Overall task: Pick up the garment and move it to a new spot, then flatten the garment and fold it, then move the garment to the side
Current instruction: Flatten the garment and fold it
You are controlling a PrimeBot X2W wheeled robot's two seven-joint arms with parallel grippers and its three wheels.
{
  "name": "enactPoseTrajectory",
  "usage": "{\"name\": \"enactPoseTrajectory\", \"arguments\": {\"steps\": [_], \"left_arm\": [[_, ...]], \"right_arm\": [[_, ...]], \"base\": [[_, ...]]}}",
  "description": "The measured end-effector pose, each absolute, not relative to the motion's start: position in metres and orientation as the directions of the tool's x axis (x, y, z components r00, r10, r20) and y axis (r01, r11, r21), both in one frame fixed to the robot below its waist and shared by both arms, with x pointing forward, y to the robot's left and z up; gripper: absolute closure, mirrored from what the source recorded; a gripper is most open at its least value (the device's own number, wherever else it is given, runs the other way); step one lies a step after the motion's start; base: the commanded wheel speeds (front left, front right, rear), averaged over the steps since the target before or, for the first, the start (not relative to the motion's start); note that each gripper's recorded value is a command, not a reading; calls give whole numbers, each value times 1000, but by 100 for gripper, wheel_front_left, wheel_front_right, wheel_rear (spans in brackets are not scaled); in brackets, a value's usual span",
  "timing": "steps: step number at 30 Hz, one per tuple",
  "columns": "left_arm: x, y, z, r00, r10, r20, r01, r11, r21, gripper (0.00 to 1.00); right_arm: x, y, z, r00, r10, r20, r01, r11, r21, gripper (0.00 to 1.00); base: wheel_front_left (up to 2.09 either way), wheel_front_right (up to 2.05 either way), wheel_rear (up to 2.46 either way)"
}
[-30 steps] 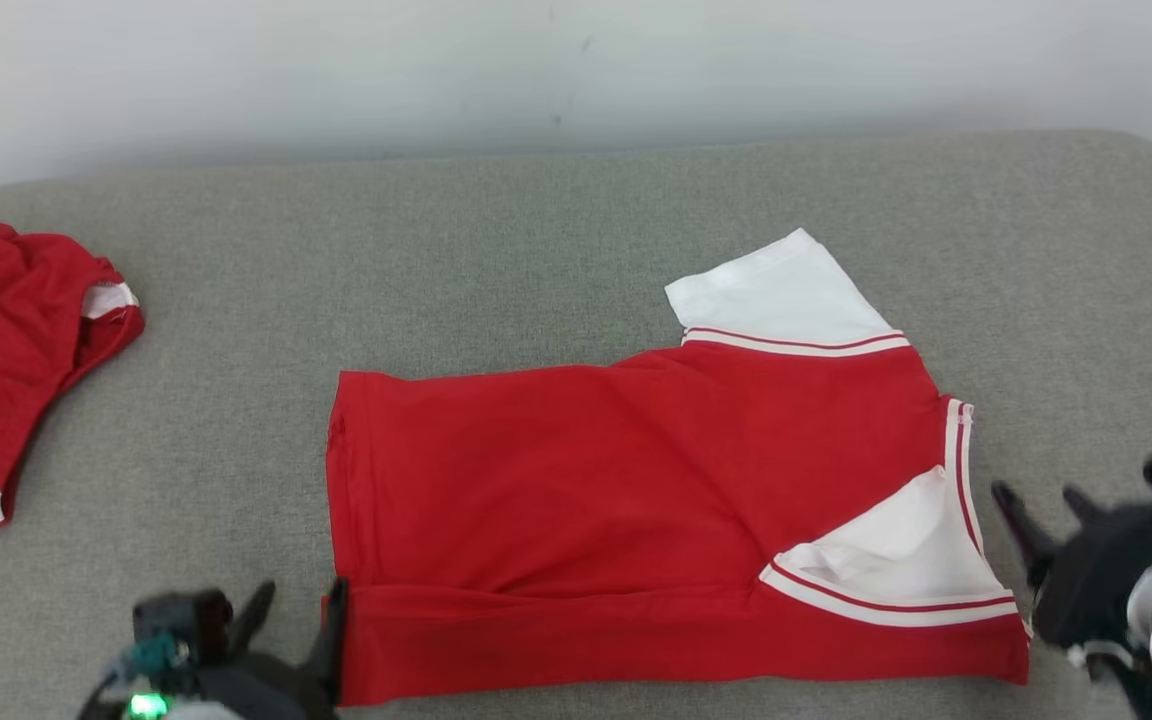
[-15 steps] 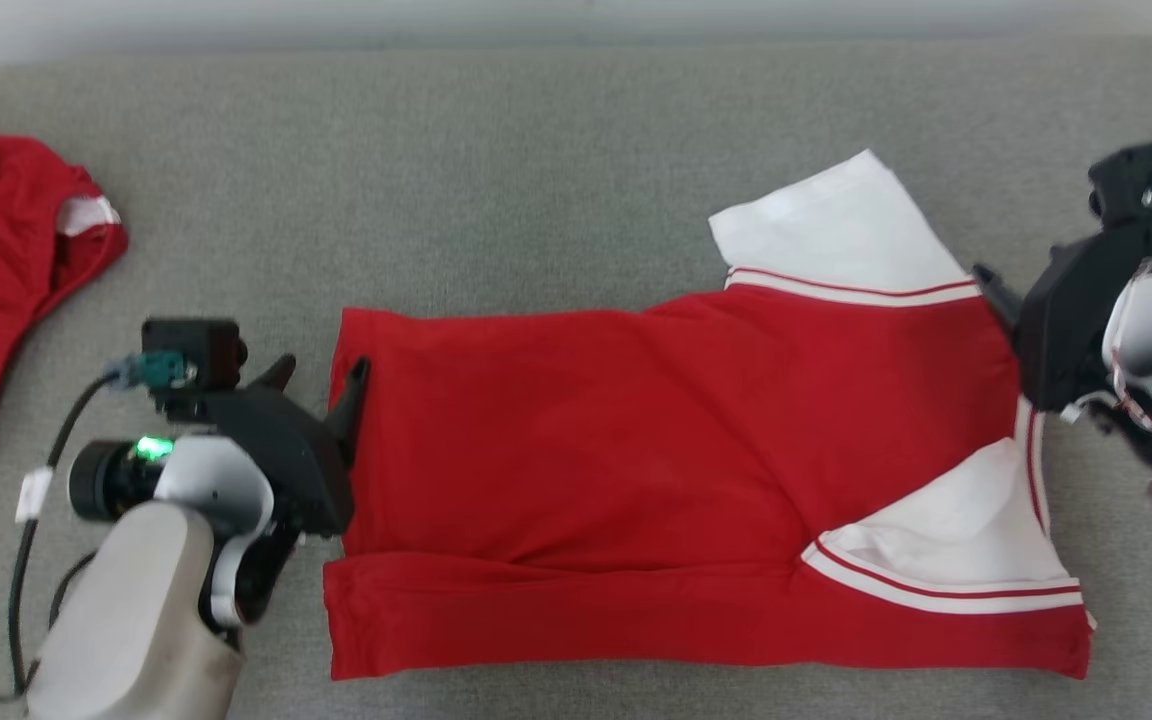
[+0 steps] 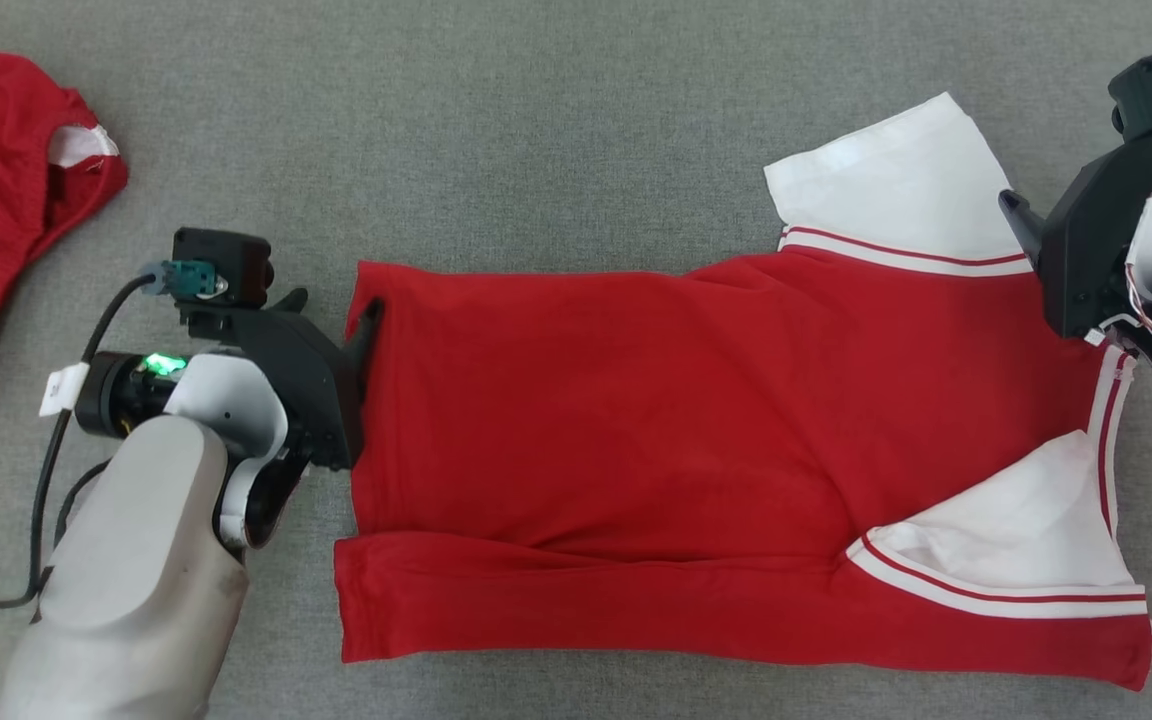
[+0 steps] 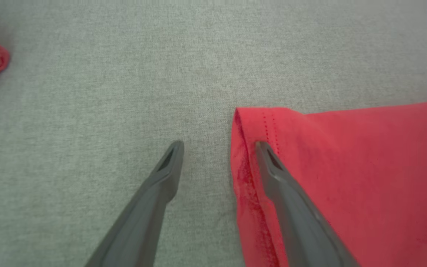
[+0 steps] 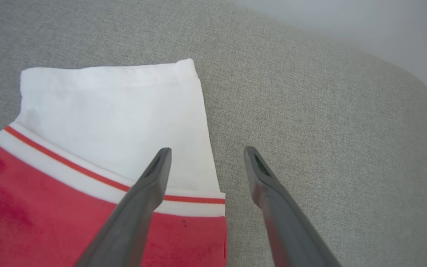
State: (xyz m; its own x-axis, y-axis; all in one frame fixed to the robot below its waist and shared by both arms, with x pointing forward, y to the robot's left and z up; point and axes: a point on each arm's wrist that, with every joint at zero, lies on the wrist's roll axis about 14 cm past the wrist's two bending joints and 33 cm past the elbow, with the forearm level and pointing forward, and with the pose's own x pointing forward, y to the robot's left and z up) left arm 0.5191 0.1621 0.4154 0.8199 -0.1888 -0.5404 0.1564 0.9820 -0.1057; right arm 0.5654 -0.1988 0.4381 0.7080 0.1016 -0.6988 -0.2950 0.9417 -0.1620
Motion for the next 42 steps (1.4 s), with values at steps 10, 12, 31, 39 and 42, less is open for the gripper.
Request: {"name": "enactPoseTrajectory", "arguments": {"steps": [10, 12, 31, 39, 42], "left_arm": [[527, 152, 425, 825, -217, -522, 187, 976, -109, 0], [528, 148, 427, 823, -227, -521, 196, 974, -114, 0], [540, 144, 398, 745, -258, -615, 233, 965, -123, 100], [545, 148, 397, 743, -267, -614, 230, 963, -140, 100], [546, 149, 397, 748, -268, -608, 233, 963, -138, 100]], "right_arm": [[570, -199, 432, 710, 110, -695, -285, 948, -141, 0], [574, -199, 435, 718, 111, -688, -281, 949, -140, 0], [590, -188, 412, 660, 107, -744, -327, 932, -156, 0], [603, -192, 407, 649, 99, -754, -318, 936, -151, 0], [613, -189, 412, 668, 107, -737, -322, 934, -157, 0]], "base": [[0, 0, 0], [0, 0, 0], [0, 0, 0], [0, 0, 0], [0, 0, 0]]}}
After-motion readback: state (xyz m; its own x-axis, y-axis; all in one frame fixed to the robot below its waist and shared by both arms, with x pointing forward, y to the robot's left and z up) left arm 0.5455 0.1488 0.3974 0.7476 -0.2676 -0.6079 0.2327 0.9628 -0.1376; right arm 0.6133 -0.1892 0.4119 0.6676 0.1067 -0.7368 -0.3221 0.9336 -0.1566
